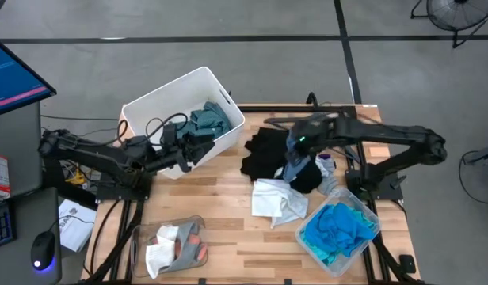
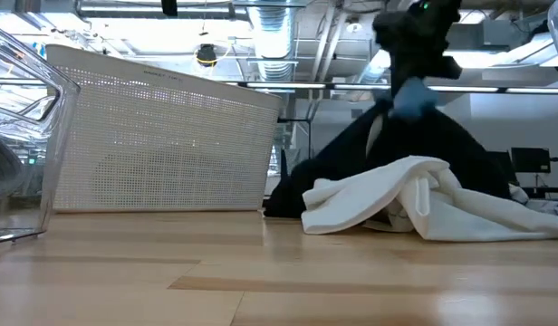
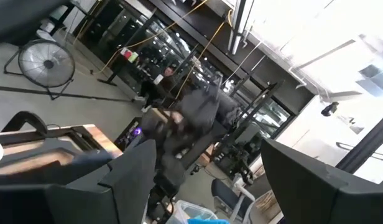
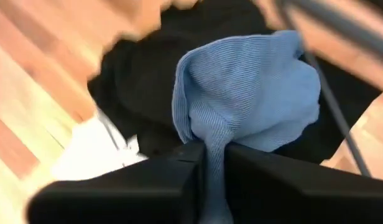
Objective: Pick & Place Cloths
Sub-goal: Put the blue sock into the left transparent bin
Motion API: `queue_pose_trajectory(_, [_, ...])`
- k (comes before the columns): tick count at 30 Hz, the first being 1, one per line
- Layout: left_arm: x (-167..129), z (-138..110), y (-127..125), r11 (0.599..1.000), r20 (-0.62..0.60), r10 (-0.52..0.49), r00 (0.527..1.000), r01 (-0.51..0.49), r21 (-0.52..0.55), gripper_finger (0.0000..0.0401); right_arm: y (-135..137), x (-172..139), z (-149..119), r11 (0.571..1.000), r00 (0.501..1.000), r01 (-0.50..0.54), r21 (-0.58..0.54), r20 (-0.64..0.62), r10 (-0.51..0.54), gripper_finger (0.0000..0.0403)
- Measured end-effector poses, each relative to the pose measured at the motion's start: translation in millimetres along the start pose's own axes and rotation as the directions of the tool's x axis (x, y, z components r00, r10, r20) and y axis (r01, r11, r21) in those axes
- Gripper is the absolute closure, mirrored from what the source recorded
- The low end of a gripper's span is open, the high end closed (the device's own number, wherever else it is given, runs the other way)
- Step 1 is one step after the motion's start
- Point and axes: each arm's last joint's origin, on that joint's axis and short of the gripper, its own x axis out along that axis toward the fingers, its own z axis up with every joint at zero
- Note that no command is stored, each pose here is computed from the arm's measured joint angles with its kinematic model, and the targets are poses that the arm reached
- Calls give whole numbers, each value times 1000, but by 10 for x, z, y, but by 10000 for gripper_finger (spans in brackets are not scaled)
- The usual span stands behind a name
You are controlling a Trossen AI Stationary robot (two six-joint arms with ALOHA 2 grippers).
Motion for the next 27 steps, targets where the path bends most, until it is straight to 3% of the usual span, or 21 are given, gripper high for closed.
queue_pose_trajectory(9, [43, -78, 11, 1000, -27, 3, 1000, -3, 7, 127, 278, 760, -58, 982, 964, 140, -129, -209, -165, 194])
queue_pose_trajectory(13, [42, -81, 4, 1000, -38, -16, 999, 16, 1, 127, 322, 887, -80, 978, 955, 131, -163, -245, -169, 138])
queue_pose_trajectory(21, [41, -82, 1, 1000, -42, -21, 999, 20, -5, 127, 327, 492, -156, 992, 978, 83, -95, -183, -100, 140])
queue_pose_trajectory(27, [41, -82, 2, 1000, -42, -20, 999, 20, -5, 127, 350, 407, -214, 988, 982, 126, -89, -131, -137, 173])
